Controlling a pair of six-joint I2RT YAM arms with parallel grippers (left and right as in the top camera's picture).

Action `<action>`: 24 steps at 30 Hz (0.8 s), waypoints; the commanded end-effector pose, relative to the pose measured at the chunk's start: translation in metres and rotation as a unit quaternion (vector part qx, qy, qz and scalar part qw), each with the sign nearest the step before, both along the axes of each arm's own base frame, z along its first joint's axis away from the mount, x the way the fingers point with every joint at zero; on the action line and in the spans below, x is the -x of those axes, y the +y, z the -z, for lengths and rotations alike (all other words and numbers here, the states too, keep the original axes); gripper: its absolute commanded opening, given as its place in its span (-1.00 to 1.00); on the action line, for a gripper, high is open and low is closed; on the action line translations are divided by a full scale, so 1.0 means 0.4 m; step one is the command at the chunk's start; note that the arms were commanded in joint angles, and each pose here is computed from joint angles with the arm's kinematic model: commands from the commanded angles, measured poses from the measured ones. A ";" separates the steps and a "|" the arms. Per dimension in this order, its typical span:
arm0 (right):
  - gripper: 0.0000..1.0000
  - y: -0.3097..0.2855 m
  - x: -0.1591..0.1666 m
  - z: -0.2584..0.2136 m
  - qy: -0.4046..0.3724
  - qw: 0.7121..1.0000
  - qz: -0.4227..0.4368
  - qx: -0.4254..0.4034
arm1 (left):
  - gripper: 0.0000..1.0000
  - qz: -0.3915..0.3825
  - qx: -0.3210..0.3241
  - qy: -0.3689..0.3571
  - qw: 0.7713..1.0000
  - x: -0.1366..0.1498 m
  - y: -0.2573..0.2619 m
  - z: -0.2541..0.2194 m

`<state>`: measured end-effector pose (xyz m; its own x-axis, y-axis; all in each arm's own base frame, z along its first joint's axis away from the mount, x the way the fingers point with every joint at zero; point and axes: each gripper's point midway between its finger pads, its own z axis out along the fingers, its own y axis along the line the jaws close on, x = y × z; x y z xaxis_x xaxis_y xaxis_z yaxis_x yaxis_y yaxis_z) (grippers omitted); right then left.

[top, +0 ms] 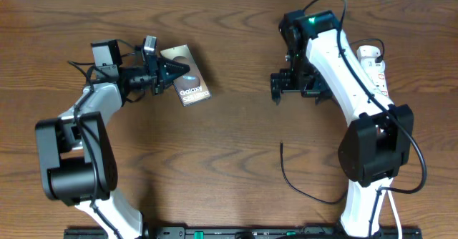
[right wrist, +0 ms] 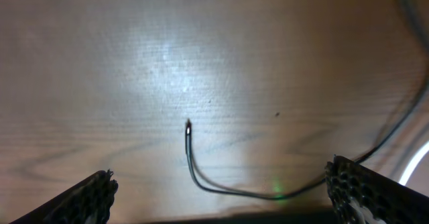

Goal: Plug charger to phone and switch on socket
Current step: 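Move the right gripper down over the black cable's plug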

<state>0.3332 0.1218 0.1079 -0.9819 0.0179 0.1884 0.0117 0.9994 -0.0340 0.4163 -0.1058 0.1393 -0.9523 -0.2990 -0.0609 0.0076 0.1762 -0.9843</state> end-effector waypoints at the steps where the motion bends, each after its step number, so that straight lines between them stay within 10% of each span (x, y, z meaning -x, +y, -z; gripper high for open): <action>1: 0.98 0.033 0.043 0.035 0.038 0.999 -0.011 -0.022 | -0.85 0.014 0.025 -0.015 0.999 -0.015 0.000 -0.038; 24: 0.99 0.096 0.197 0.211 0.096 0.995 0.008 0.010 | -0.86 -0.035 0.032 -0.046 0.998 -0.068 0.095 -0.090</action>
<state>0.2618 0.1608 0.0301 -0.9357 -0.0121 0.3527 -0.0235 0.9993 -0.0282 0.4454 -0.0661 0.1615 -0.9098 -0.4027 -0.1009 0.0516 0.1314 -0.9900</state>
